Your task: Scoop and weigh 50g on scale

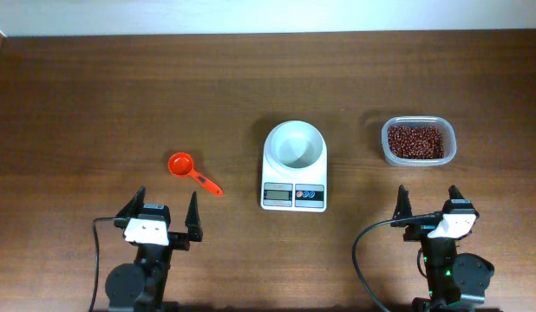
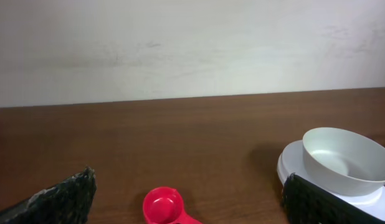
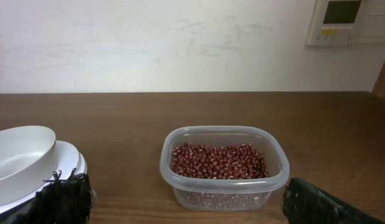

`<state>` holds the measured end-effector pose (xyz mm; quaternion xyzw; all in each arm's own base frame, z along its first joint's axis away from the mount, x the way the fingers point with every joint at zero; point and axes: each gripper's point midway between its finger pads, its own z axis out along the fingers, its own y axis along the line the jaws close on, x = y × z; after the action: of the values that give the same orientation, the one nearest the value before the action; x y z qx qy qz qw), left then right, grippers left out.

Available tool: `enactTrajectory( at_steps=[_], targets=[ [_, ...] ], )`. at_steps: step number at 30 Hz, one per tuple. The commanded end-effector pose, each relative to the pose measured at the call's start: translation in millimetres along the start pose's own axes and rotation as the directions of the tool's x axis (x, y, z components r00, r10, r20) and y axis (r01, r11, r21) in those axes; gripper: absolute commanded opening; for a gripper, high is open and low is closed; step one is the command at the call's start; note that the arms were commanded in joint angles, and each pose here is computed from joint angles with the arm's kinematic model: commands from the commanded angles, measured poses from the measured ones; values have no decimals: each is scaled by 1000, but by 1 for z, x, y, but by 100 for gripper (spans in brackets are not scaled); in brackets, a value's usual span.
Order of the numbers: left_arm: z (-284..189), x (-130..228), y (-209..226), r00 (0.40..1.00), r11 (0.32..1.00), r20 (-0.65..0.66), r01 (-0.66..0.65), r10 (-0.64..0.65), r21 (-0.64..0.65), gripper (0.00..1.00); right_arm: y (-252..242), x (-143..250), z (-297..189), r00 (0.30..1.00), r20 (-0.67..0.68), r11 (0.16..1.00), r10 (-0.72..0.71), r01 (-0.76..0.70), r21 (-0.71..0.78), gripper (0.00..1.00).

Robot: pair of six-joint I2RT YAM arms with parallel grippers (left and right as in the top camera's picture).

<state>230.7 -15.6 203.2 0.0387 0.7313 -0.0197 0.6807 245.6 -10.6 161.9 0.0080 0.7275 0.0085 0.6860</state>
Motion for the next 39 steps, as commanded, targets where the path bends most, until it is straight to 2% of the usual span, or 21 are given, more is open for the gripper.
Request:
enactTrajectory(
  at_steps=[1, 5, 10, 35, 38, 39],
  targets=[
    [-4, -16, 0, 997, 998, 32, 65, -65, 6, 99, 2, 4, 0, 1000, -10, 1000, 1, -1, -8, 99],
    [-5, -25, 0, 998, 998, 7, 65, -65, 2, 99, 2, 4, 0, 1000, -10, 1000, 1, -1, -8, 99],
    [6, -14, 2, 995, 998, -69, 69, -69, -6, 99, 2, 4, 0, 1000, -10, 1000, 1, -1, -8, 99],
    [9, -16, 5, 996, 997, -63, 68, -69, -25, 99, 2, 4, 0, 1000, -10, 1000, 1, -1, -8, 99],
    [10, -11, 5, 993, 997, -90, 71, -73, -25, 99, 2, 4, 0, 1000, -10, 1000, 1, -1, -8, 99],
    [12, -4, 5, 988, 997, -136, 72, -75, -27, 99, 2, 4, 0, 1000, -10, 1000, 1, -1, -8, 99]
  ],
)
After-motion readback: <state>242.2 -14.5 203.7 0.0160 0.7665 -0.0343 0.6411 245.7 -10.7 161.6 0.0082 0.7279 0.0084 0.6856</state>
